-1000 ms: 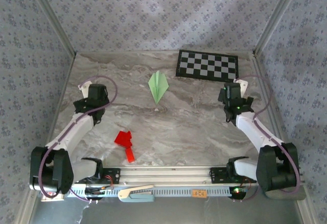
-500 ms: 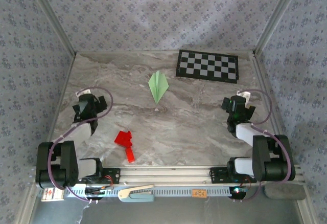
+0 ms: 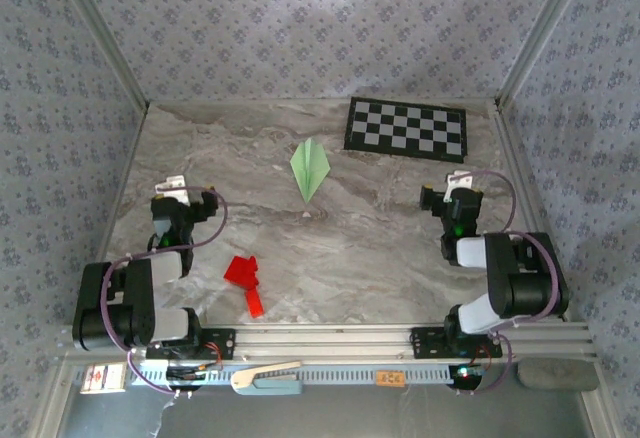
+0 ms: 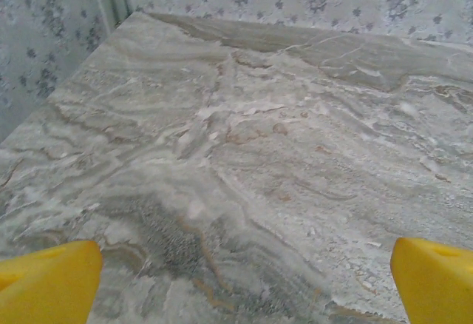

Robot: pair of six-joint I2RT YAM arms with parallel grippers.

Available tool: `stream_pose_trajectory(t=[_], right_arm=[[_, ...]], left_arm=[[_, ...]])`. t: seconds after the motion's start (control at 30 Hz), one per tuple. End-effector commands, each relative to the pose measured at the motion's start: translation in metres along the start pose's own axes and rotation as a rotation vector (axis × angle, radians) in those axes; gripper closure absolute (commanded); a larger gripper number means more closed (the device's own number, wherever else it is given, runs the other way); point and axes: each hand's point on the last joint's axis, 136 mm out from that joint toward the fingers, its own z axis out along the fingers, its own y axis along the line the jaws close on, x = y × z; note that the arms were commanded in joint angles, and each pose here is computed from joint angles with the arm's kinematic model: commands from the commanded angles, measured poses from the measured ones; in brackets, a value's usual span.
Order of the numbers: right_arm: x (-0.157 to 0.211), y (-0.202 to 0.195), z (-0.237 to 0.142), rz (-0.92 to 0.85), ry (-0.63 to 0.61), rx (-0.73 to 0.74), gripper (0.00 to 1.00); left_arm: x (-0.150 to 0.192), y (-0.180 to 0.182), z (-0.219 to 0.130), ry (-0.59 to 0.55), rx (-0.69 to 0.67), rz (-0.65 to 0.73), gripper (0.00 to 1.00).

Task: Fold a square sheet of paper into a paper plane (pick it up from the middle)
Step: Reset both arms

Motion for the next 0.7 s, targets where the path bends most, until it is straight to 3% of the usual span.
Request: stream_pose_trajectory(t=[0.0,0.33,0.47,0.67], right_arm=[[-0.009,0.005,0.001,-0.022,-0.051,-0.037,0.0],[-0.009,-0.002,0.008,-0.004,-0.009,0.003,0.0],[-0.009,-0.002,0.008,-0.003,-0.008,0.003,0.0],[-0.009,-0.002,0.008,-0.004,-0.007,0.002,0.0]], left_arm=[[-0.008,-0.01,0.003,-0.063,0.061,0.022,0.0],[0.01,-0.006,0.025,0.015,0.015,0.024,0.0],[0.01,-0.002,0.036,0.073,-0.081,0.06,0.0],[0.01,-0.003,0.036,0.065,-0.089,0.069,0.0]])
